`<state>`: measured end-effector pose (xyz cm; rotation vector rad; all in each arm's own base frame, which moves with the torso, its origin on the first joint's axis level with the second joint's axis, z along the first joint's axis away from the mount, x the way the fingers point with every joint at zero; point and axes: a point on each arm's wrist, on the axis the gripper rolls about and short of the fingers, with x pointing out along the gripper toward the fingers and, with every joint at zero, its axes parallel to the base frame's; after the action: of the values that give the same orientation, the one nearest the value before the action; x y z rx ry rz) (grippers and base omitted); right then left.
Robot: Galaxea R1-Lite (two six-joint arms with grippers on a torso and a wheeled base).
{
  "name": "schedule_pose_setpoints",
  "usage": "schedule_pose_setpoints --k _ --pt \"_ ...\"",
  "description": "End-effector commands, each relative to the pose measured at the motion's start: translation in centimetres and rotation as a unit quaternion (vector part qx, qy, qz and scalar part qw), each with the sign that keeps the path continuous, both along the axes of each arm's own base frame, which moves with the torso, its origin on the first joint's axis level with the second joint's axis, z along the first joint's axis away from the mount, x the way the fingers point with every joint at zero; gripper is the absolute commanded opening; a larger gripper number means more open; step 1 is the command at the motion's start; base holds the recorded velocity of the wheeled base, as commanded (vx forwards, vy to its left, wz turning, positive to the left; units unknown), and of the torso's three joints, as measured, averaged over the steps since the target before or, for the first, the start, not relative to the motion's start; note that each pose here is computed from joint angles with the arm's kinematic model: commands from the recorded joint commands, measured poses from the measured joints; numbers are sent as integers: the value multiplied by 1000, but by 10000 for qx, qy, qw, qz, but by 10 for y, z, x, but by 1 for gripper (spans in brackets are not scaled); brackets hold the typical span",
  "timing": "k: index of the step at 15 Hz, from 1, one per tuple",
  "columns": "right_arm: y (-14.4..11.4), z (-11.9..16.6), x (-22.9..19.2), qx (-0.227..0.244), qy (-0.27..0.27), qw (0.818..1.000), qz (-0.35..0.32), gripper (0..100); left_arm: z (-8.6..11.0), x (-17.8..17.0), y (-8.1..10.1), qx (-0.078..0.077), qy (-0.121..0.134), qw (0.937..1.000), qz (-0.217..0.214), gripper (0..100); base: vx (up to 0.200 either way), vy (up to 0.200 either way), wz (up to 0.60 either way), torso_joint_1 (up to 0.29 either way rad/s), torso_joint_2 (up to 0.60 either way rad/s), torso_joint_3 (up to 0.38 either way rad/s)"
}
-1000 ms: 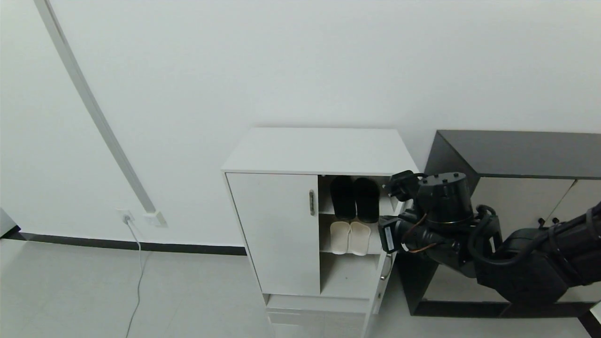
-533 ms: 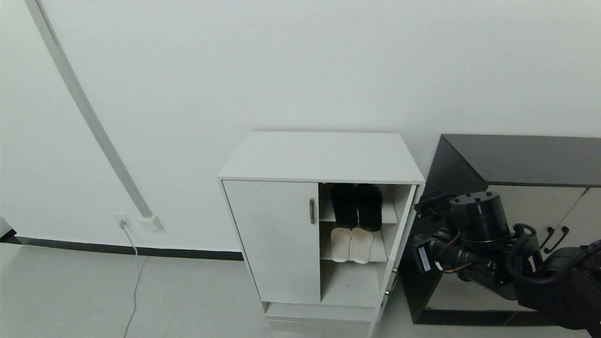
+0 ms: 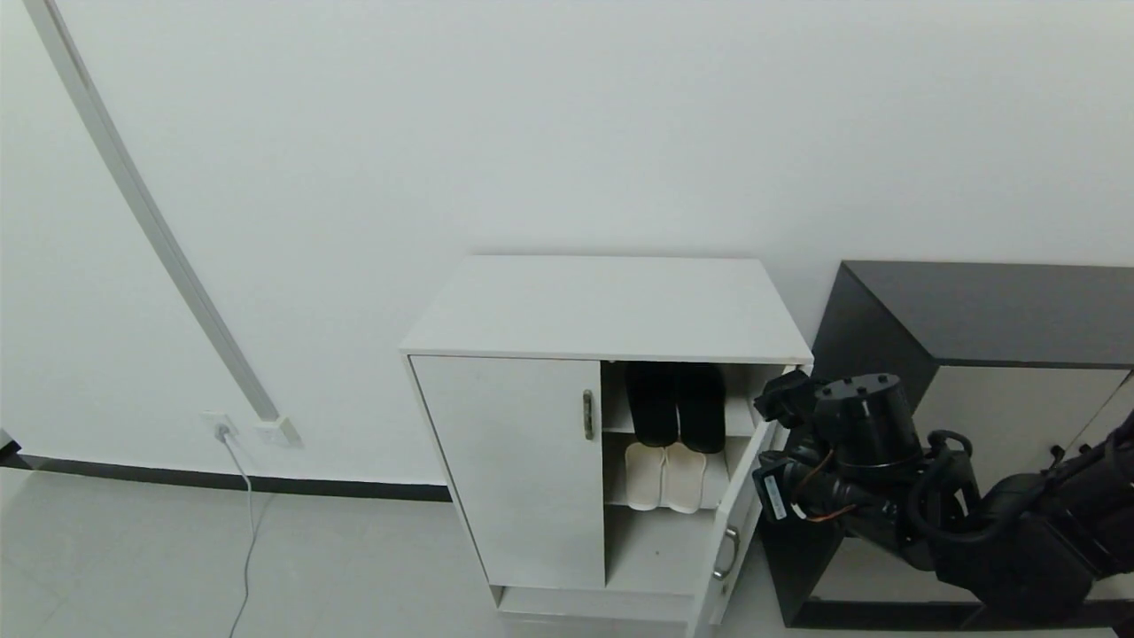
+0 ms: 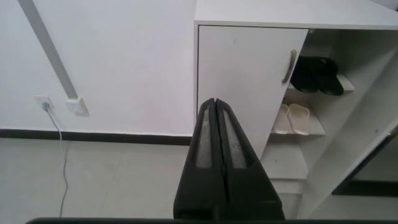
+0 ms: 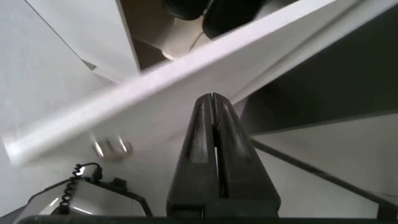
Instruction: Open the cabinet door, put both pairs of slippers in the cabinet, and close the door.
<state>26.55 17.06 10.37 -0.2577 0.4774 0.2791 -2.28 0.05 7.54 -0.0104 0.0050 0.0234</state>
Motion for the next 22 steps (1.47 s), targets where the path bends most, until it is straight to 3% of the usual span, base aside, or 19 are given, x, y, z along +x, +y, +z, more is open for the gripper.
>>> schedule_pose_setpoints --k 1,14,22 --pt "7 -8 6 -39 61 10000 33 0 0 0 0 -2 -3 10000 6 0 0 0 0 0 0 0" --pt "50 -26 62 729 -352 9966 152 0 0 0 0 -9 -3 10000 -2 0 0 0 0 0 0 0" --pt "67 -37 96 893 -559 9944 88 0 0 0 0 -9 -3 10000 6 0 0 0 0 0 0 0"
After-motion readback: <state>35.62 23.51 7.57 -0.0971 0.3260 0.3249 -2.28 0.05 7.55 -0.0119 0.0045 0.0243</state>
